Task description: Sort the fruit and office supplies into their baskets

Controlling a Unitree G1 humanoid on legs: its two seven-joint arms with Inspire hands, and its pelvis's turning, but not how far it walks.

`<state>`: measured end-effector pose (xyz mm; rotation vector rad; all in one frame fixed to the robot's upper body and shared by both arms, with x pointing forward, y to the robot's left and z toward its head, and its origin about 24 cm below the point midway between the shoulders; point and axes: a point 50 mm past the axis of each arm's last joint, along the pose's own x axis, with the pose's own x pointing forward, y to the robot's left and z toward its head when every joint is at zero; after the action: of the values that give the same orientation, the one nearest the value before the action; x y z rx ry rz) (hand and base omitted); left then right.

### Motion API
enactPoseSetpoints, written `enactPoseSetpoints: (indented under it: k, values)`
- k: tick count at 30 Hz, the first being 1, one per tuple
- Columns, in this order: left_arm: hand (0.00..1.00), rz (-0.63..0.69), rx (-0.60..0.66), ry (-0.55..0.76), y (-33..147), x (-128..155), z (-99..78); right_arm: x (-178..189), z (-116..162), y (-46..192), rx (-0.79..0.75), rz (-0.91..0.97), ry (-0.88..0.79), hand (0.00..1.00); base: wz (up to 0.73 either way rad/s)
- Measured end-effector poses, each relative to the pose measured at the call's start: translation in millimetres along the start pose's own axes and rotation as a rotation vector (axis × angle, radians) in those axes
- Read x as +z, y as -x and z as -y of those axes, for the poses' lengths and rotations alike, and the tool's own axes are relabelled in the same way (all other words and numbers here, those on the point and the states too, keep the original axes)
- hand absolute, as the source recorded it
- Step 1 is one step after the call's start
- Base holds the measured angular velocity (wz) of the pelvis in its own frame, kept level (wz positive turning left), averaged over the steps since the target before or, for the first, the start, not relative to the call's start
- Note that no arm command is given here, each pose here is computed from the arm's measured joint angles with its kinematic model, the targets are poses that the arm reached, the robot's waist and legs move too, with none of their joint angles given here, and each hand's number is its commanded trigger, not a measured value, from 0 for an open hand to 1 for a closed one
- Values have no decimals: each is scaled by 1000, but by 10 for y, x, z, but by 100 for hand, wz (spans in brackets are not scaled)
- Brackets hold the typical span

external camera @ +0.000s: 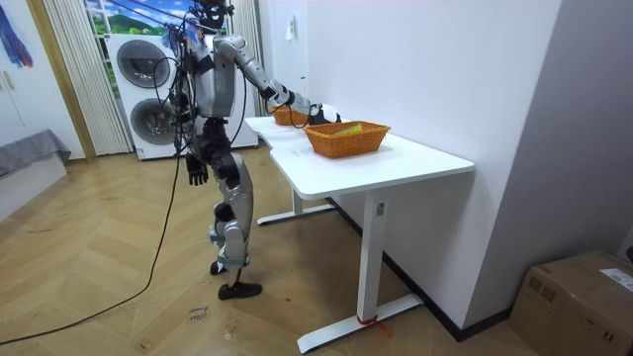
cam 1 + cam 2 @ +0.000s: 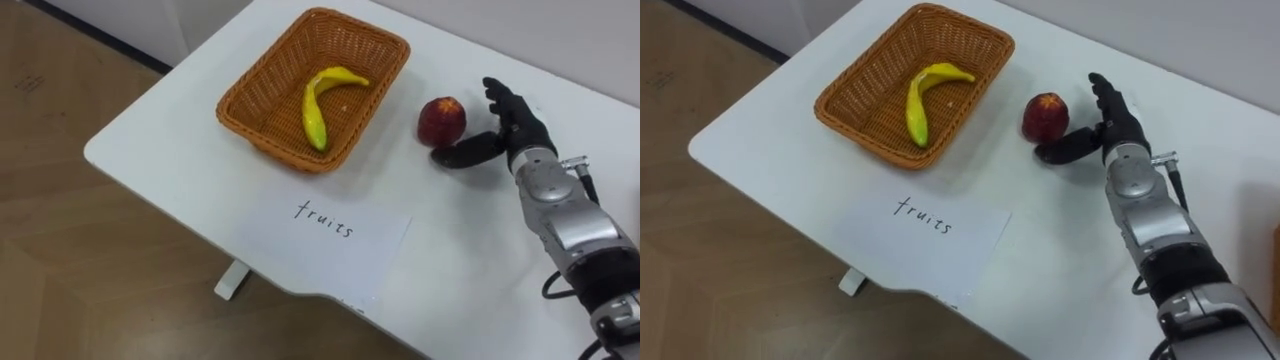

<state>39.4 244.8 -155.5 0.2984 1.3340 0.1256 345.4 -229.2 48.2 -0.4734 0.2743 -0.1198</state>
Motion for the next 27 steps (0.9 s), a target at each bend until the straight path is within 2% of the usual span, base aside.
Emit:
enactPoseSetpoints:
  k: [15,27]
  values:
    - [0,16,-2,-16,-7,58,-4,5,-62,3,24,1,-6,0,0]
    - [0,22,20,-28,-7,62,-17,67,-114,-1,53,45,87,0,-2]
